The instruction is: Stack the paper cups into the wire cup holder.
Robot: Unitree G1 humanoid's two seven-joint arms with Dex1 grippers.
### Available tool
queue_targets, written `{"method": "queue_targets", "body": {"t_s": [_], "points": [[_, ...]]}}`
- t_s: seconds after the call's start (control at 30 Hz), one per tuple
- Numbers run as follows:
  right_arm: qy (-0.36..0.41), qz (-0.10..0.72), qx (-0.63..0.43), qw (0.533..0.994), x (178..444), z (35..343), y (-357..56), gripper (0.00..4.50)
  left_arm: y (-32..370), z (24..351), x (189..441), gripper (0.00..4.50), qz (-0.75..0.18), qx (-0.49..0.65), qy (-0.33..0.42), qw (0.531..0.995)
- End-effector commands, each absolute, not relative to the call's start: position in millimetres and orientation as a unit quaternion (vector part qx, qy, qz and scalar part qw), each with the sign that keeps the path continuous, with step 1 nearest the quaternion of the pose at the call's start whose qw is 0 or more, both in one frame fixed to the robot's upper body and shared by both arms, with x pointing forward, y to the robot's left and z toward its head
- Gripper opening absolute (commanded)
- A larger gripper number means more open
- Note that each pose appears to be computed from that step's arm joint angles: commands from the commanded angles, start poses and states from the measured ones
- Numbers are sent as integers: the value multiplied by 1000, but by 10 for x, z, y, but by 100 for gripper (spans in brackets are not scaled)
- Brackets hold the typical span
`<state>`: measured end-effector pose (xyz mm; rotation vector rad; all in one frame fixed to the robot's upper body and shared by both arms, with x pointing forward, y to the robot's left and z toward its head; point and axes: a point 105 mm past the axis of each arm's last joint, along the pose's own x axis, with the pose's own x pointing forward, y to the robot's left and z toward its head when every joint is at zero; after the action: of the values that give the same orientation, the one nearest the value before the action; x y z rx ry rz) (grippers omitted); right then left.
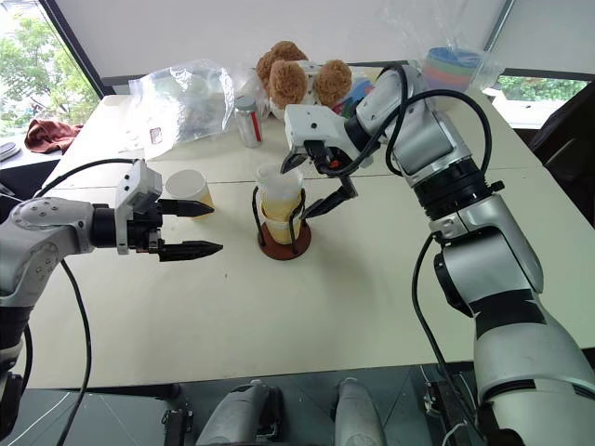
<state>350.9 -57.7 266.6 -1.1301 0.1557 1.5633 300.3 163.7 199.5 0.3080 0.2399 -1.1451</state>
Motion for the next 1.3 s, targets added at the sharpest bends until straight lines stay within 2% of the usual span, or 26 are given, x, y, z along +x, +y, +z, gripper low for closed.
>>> {"method": "queue_targets", "body": {"t_s": [0.03,0.17,0.3,0.37,0.5,0.63,0.8,1.17,1.27,1.3], "points": [[27,657,-489,574,3467,2933,-549,449,1648,2114,2991,450,-536,155,90,825],[-20,646,-456,612,3393,3306,-621,449,1729,2247,3076,450,-512,165,65,840],[-47,675,-325,661,3055,3604,-857,449,2006,2554,3308,450,-421,211,-2,882],[-42,678,-273,681,2912,3602,-978,449,2132,2570,3337,450,-405,247,3,880],[-18,651,-198,733,2726,3384,-1153,449,2302,2433,3420,450,-416,350,63,837],[14,601,-164,782,2700,3013,-1219,449,2349,2418,3640,450,-432,409,83,800],[23,542,-108,833,2677,2711,-1270,449,2311,2397,3931,450,-436,433,100,783],[31,463,-71,883,2640,2515,-1398,449,2134,2208,4029,450,-487,459,152,727],[27,453,-68,889,2658,2525,-1426,450,2121,2091,4022,368,-496,465,170,713],[26,452,-67,889,2663,2533,-1427,450,2121,2064,4023,318,-497,468,174,709]]}}
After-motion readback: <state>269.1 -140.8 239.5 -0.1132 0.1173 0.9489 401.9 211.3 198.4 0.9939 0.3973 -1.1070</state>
